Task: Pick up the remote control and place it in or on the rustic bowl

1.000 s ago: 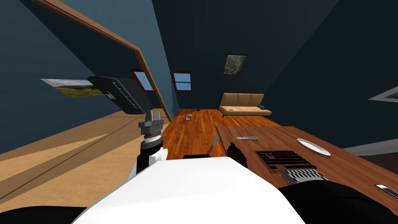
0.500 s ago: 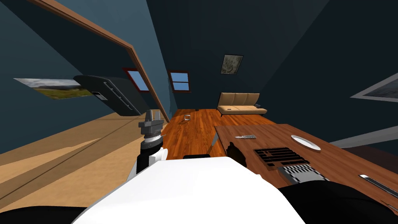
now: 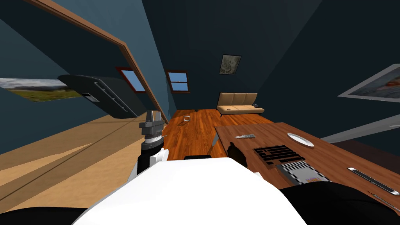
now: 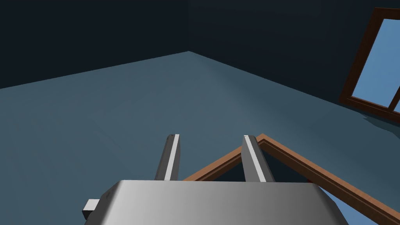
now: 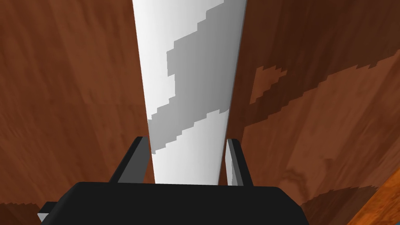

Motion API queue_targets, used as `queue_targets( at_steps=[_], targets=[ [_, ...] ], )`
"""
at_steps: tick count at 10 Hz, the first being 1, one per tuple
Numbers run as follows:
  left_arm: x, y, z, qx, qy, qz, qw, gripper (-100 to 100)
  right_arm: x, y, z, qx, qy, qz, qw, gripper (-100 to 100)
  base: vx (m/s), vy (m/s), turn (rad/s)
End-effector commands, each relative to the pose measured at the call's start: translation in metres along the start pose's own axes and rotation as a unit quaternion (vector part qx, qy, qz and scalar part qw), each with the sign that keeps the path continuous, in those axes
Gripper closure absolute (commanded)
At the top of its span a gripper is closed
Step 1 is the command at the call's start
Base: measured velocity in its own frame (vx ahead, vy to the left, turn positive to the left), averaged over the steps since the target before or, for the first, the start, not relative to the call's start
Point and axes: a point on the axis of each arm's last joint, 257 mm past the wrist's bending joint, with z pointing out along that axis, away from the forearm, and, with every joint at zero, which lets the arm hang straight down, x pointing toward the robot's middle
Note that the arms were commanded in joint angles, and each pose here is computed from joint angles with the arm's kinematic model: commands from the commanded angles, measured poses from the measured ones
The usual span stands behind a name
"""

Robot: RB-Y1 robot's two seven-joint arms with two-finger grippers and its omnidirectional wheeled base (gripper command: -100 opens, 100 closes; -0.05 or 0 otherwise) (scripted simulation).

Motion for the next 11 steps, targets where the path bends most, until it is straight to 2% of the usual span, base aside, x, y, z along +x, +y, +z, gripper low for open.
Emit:
queue_targets(
  at_steps=[1,4,5,8,9,11],
  targets=[
    [0.0,0.0,0.0,0.0,0.0,0.0,1.0,0,-0.016,-0.002,0.0,-0.005,-0.012,0.003,0.9999,100,0.044,0.003,-0.265],
    [0.0,0.0,0.0,0.0,0.0,0.0,1.0,0,-0.011,-0.006,-0.001,-0.002,0.004,-0.029,0.9996,100,0.024,0.008,-0.039],
    [0.0,0.0,0.0,0.0,0.0,0.0,1.0,0,-0.027,-0.007,-0.002,-0.007,-0.01,-0.017,0.9998,100,0.04,0.009,-0.25],
    [0.0,0.0,0.0,0.0,0.0,0.0,1.0,0,-0.021,-0.011,-0.003,-0.002,0.006,-0.048,0.9988,100,0.024,0.007,-0.043],
    [0.0,0.0,0.0,0.0,0.0,0.0,1.0,0,-0.035,-0.013,-0.004,-0.007,-0.005,-0.035,0.9994,100,0.041,0.003,-0.246],
    [0.0,0.0,0.0,0.0,0.0,0.0,1.0,0,-0.032,-0.017,-0.006,-0.001,0.006,-0.056,0.9984,100,0.033,0.013,-0.078]
  ],
)
